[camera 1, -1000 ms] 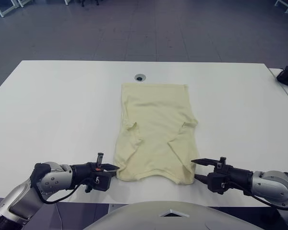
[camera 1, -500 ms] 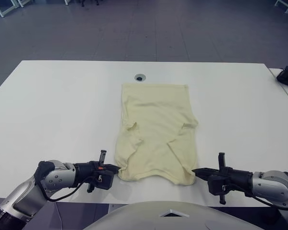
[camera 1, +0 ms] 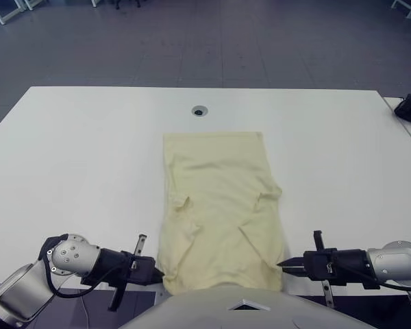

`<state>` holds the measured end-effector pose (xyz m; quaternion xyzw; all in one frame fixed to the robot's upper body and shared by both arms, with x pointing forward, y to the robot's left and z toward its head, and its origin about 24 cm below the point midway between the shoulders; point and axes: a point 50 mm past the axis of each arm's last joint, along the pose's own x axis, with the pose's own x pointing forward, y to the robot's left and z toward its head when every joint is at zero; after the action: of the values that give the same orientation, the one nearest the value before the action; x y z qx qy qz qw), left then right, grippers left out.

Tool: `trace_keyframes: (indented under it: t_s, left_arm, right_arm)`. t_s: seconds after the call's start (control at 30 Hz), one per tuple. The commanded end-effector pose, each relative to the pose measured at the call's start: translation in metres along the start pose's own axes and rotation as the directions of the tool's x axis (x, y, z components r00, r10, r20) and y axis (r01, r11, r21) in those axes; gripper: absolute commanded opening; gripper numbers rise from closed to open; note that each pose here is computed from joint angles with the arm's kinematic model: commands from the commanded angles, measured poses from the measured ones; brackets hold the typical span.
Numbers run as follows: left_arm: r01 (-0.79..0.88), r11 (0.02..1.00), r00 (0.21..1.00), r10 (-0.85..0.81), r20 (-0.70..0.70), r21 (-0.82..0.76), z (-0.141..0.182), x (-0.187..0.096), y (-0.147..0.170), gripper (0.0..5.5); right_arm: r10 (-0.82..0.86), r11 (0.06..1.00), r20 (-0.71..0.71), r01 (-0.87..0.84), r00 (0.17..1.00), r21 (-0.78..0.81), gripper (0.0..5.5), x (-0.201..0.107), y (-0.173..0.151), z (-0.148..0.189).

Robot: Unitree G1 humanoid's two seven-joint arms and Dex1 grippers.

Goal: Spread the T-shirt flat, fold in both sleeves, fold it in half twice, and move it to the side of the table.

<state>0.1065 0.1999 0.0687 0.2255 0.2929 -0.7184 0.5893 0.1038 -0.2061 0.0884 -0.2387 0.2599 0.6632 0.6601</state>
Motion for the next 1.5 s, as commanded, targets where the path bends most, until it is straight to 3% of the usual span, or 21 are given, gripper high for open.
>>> trace_keyframes:
  t_s: [0.03, 0.13, 0.3, 0.5, 0.77, 1.27, 1.5]
  left_arm:
    - [0.077, 0.994, 0.997, -0.075, 0.033, -0.073, 0.007, -0.007, -0.006, 0.0]
    - [0.086, 0.987, 0.994, -0.075, 0.084, -0.133, 0.01, -0.011, -0.005, 0.0]
    - [-0.015, 0.98, 0.986, 0.048, 0.159, -0.198, 0.013, -0.031, 0.02, 0.0]
    - [-0.115, 0.966, 0.948, 0.176, 0.265, -0.231, 0.024, -0.054, 0.058, 0.0]
    - [-0.26, 0.932, 0.877, 0.338, 0.342, -0.252, 0.033, -0.081, 0.107, 0.0]
    - [-0.402, 0.872, 0.77, 0.486, 0.413, -0.278, 0.045, -0.101, 0.168, 0.0]
    - [-0.457, 0.82, 0.728, 0.567, 0.385, -0.344, 0.035, -0.098, 0.192, 0.0]
  right_arm:
    - [0.115, 0.99, -0.005, -0.114, 0.993, 0.089, 0.02, -0.003, 0.009, 0.003]
    - [0.095, 0.985, 0.032, -0.099, 0.995, 0.142, 0.02, -0.008, 0.006, 0.002]
    - [-0.063, 0.985, 0.069, 0.051, 0.996, 0.165, 0.02, -0.021, -0.031, -0.015]
    - [-0.188, 0.979, 0.184, 0.17, 0.965, 0.112, 0.02, -0.023, -0.084, 0.011]
    - [-0.254, 0.967, 0.225, 0.245, 0.941, 0.067, 0.02, -0.021, -0.139, 0.03]
    - [-0.404, 0.913, 0.272, 0.404, 0.873, 0.059, 0.02, -0.035, -0.208, 0.043]
    - [-0.485, 0.875, 0.244, 0.466, 0.84, 0.133, 0.02, -0.029, -0.231, 0.027]
